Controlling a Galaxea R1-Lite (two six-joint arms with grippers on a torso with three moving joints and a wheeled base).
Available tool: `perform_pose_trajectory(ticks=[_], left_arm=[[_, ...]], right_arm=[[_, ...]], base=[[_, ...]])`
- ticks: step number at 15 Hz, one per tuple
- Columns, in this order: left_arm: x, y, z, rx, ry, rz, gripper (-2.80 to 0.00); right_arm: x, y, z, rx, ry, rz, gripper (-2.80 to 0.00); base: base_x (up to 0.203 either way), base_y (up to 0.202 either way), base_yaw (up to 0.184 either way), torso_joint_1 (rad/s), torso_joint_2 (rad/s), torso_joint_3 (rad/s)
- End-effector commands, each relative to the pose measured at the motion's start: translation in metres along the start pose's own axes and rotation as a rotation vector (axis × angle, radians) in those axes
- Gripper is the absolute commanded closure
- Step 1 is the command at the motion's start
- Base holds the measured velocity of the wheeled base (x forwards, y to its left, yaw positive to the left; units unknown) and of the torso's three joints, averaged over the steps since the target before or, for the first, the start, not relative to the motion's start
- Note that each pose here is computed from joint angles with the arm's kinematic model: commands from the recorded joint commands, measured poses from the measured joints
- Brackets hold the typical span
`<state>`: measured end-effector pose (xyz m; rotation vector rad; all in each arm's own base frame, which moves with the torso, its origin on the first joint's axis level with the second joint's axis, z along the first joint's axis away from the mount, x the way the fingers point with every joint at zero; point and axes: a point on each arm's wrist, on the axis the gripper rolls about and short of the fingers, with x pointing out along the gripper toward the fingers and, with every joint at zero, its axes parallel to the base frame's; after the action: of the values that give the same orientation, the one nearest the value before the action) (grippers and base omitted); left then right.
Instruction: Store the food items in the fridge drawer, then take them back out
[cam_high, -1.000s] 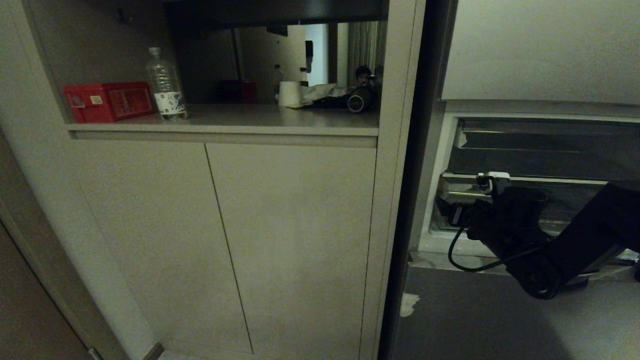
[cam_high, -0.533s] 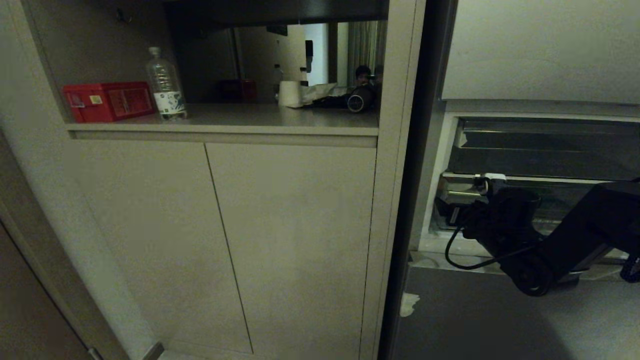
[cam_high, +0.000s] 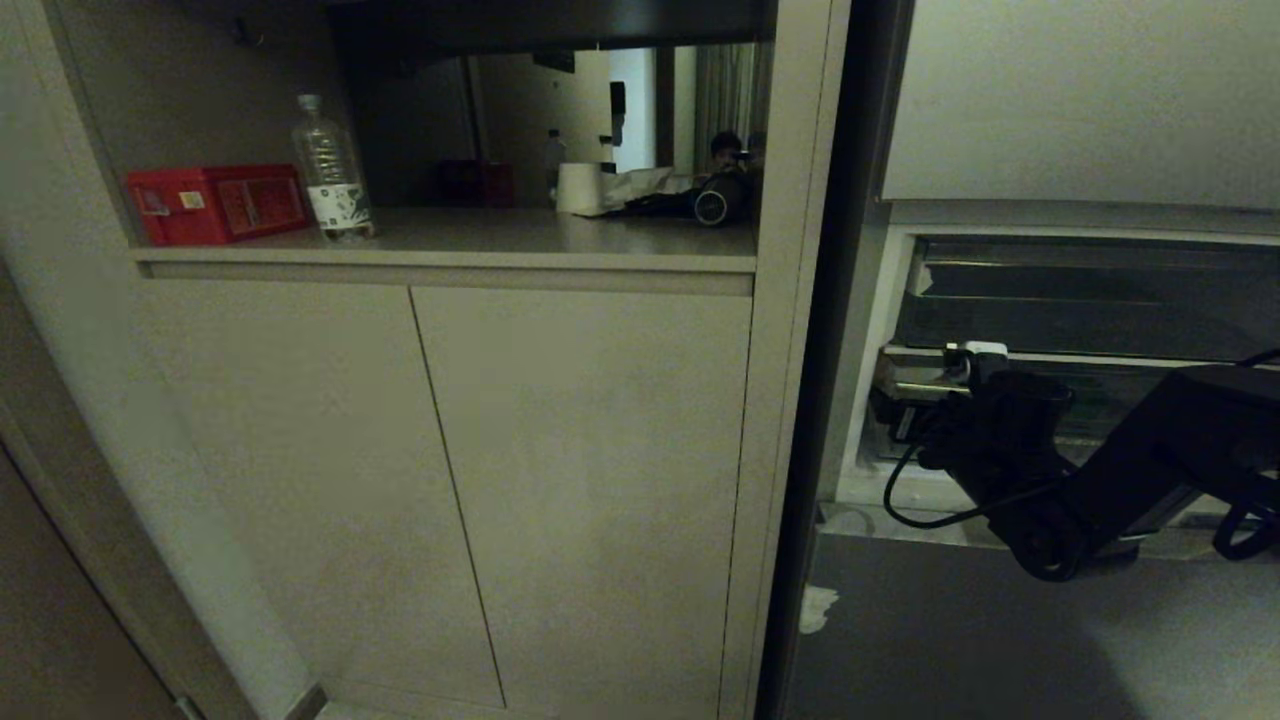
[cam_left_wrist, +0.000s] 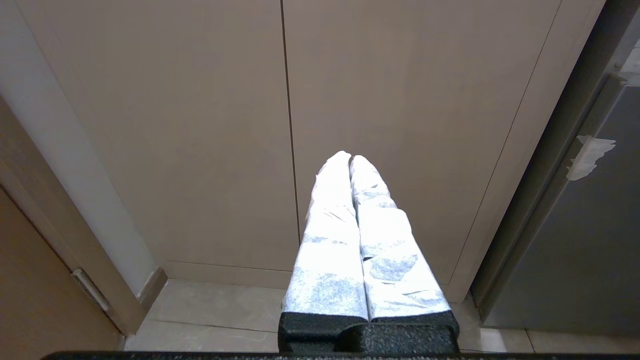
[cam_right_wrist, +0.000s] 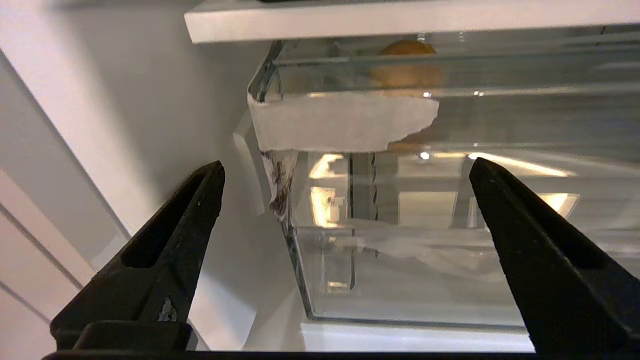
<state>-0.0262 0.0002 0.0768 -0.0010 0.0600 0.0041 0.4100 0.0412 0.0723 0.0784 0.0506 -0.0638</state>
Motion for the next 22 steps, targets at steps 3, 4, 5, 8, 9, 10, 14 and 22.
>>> perform_pose_trajectory(ticks=[3,4,5,8,9,10,14,22], left_arm=[[0.0,0.0,0.0,0.0,0.001,0.001,0.0],[0.0,0.0,0.0,0.0,0.001,0.001,0.0],[0.0,0.0,0.0,0.0,0.0,0.001,0.0],[0.0,0.0,0.0,0.0,0.001,0.001,0.0],[0.0,0.0,0.0,0.0,0.0,0.001,0.0],[0.0,0.0,0.0,0.0,-0.001,0.001,0.0],[0.0,0.0,0.0,0.0,0.001,0.001,0.0],[0.0,0.0,0.0,0.0,0.0,0.001,0.0]], right_arm=[[0.004,0.0,-0.002,0.001,-0.005,0.0,-2.8],[0.005,0.0,-0.003,0.001,-0.003,0.0,-2.8],[0.005,0.0,-0.004,0.0,0.0,0.0,-2.8],[0.004,-0.001,-0.005,0.001,0.006,-0.003,-2.8],[0.004,-0.001,-0.006,0.0,0.009,-0.004,0.0],[0.003,-0.001,-0.006,0.0,0.009,-0.004,0.0],[0.001,0.008,-0.004,-0.002,0.003,0.006,0.0],[-0.002,0.033,-0.003,-0.014,-0.003,0.038,0.0]], base=[[0.0,0.0,0.0,0.0,0.0,0.0],[0.0,0.0,0.0,0.0,0.0,0.0],[0.0,0.0,0.0,0.0,0.0,0.0],[0.0,0.0,0.0,0.0,0.0,0.0],[0.0,0.0,0.0,0.0,0.0,0.0],[0.0,0.0,0.0,0.0,0.0,0.0],[0.0,0.0,0.0,0.0,0.0,0.0],[0.0,0.0,0.0,0.0,0.0,0.0]])
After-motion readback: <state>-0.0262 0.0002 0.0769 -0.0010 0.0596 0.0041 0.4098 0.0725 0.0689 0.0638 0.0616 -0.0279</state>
